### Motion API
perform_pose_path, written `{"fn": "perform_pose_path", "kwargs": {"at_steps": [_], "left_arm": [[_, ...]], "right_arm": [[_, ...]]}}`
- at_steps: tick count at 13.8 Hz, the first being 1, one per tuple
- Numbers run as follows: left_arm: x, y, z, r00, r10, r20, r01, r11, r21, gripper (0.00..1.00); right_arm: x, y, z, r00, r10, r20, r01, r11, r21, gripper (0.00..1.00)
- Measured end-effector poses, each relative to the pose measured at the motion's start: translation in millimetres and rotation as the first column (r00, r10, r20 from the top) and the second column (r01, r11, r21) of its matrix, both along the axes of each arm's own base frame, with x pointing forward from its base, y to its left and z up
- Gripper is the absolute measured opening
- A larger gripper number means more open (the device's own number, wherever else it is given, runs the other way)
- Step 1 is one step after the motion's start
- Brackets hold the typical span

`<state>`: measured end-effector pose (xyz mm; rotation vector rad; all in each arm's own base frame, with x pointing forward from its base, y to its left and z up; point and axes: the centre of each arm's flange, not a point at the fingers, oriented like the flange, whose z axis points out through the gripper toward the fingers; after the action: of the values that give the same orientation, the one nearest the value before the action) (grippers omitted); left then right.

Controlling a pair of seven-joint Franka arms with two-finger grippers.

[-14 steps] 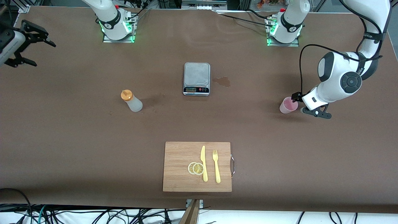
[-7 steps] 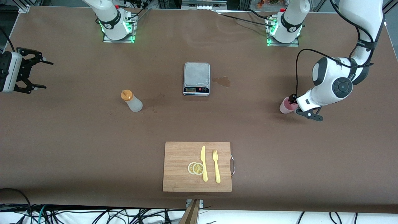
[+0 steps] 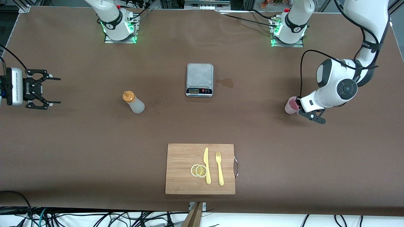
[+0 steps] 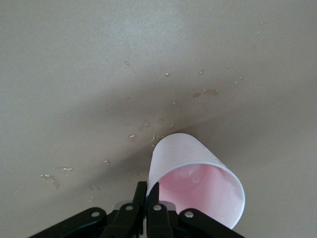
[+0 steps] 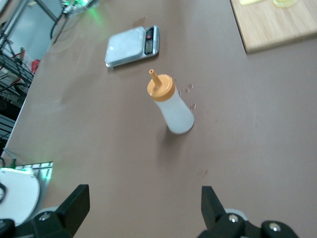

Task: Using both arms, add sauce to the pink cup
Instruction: 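Lift the cup with the left gripper while the right gripper reaches the bottle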

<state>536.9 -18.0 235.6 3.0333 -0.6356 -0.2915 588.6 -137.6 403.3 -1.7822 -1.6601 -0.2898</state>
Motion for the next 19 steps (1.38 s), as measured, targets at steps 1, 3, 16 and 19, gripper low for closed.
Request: {"fn": "perform_pose_path", "kwargs": {"at_steps": [1,3,16,19], "left_arm": [[0.9,-11.1,6.5,1.0,-0.021,-0.021,0.021,1.0,-0.004,0.04],[4.0,-61.9,36.8,0.995,-0.077,-0.061,0.076,0.997,-0.015,0.04],[-140.6,-413.2,84.0,0.905,0.414,-0.099,-0.417,0.909,-0.012,0.04],[-162.3,-438.5,57.0,0.88,0.468,-0.075,-0.469,0.883,0.018,0.04]], "right_arm": [[3.1,2.1,-18.1,0.999,0.029,0.014,-0.029,0.999,0.046,1.0],[4.3,4.5,-56.0,0.997,0.073,0.005,-0.073,0.991,0.113,1.0],[-15.7,40.4,-194.0,0.985,0.141,0.101,-0.172,0.867,0.468,1.0],[-20.7,63.1,-230.9,0.983,0.124,0.138,-0.18,0.814,0.553,1.0]]}}
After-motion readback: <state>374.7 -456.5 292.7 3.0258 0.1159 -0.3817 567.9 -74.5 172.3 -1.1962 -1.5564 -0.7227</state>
